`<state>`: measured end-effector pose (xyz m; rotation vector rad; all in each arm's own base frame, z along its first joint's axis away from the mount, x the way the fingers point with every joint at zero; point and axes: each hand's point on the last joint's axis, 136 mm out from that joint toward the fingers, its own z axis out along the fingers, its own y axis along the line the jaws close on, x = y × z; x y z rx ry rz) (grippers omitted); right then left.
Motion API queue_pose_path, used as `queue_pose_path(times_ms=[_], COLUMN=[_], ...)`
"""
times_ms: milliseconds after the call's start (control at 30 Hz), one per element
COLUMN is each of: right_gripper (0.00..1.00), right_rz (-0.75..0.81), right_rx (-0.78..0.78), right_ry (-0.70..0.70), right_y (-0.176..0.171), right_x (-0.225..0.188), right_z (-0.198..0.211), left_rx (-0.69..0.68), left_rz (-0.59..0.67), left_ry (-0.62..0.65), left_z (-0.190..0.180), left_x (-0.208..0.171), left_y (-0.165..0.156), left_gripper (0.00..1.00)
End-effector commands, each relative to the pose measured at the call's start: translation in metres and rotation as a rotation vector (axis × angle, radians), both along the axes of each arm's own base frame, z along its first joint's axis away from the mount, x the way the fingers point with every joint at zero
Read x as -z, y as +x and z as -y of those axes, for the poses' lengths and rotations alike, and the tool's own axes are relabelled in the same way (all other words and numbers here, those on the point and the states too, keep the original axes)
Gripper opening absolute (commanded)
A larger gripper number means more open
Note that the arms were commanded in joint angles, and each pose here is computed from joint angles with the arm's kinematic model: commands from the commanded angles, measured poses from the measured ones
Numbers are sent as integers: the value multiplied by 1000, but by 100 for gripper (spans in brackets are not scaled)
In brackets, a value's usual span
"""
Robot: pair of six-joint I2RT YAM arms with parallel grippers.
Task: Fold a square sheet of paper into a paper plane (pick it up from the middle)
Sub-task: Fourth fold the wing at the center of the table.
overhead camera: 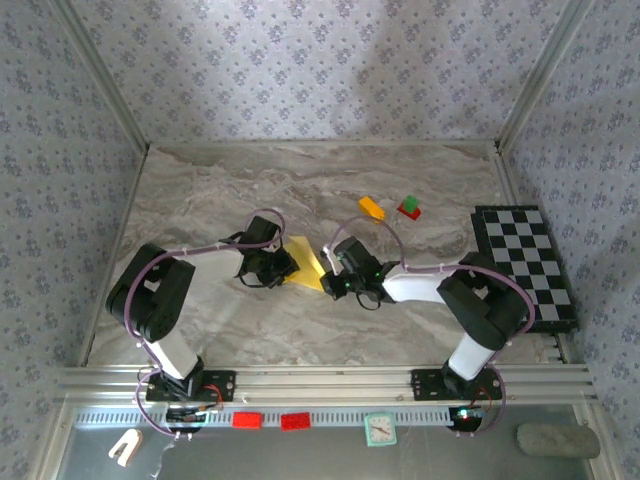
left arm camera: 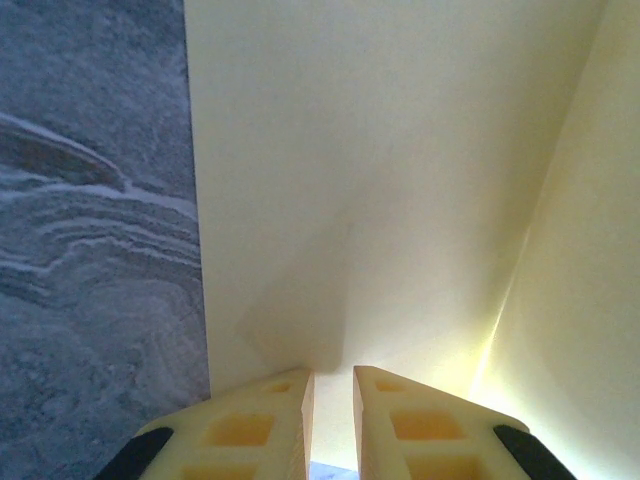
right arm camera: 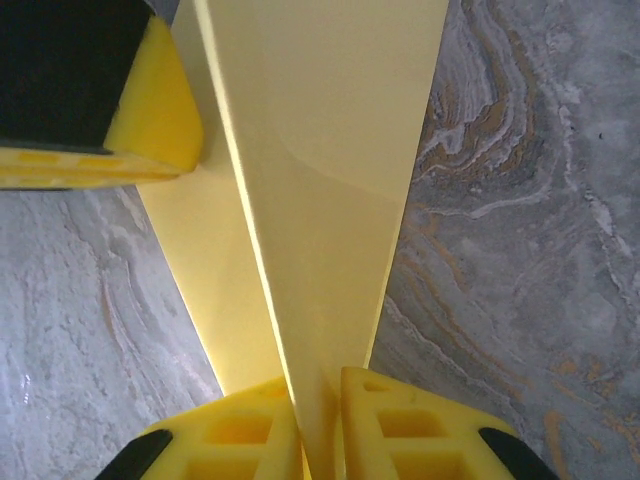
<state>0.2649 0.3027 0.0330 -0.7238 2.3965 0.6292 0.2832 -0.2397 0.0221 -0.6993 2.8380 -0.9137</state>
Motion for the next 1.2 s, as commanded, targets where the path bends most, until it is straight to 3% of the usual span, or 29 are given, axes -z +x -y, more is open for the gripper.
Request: queue_pose_path(times_ms=[0, 233, 433, 633, 933, 1167], right_gripper=[19, 29, 31, 30, 18, 17], right_rz=[-31, -5, -19, -35, -40, -88], right_rx=[-1, 19, 8, 16, 12, -7], right_ry=[53, -16, -53, -71, -72, -40], right_y=[-4, -4, -11, -15, -14, -19], right_x=[-2, -9, -7, -4, -2, 3], right_z=[-6, 6, 9, 11, 9, 3], left_rx=[5, 5, 4, 5, 6, 4], left_rz=[-21, -26, -27, -25, -25, -26], left_ry=[18, 22, 22, 22, 21, 23], left_z=[0, -1, -1, -1, -1, -1], left_x=[3, 5, 5, 5, 5, 6], left_y=[-4, -5, -5, -5, -5, -5], left_gripper=[19, 19, 19, 19, 19, 19])
